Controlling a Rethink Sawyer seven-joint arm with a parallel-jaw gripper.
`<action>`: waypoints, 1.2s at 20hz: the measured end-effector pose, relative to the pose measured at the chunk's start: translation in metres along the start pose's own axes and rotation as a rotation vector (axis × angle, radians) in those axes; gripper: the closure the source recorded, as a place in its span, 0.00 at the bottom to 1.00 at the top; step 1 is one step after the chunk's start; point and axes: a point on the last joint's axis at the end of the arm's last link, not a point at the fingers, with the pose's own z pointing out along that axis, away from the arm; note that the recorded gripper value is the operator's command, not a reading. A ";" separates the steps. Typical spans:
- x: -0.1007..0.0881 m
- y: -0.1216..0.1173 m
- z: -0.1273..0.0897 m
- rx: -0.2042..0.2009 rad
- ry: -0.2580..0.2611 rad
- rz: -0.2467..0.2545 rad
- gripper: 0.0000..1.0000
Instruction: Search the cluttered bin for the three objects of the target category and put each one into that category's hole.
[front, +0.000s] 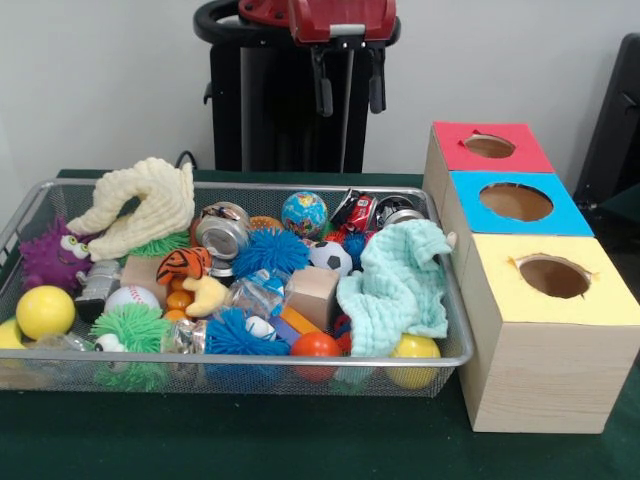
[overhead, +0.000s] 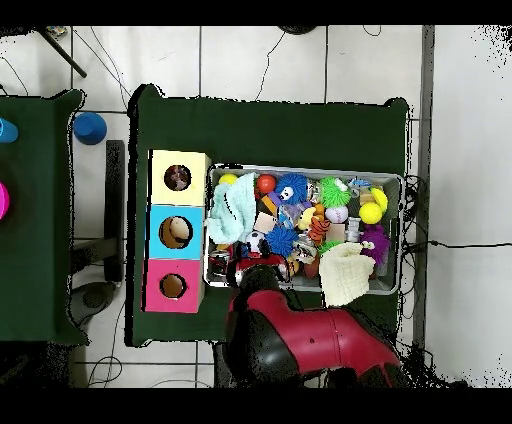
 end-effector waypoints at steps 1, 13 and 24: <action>0.003 0.001 0.002 0.001 0.003 0.007 0.00; 0.033 0.032 0.029 -0.025 0.042 0.067 0.00; 0.055 0.050 0.046 -0.025 0.072 0.108 0.00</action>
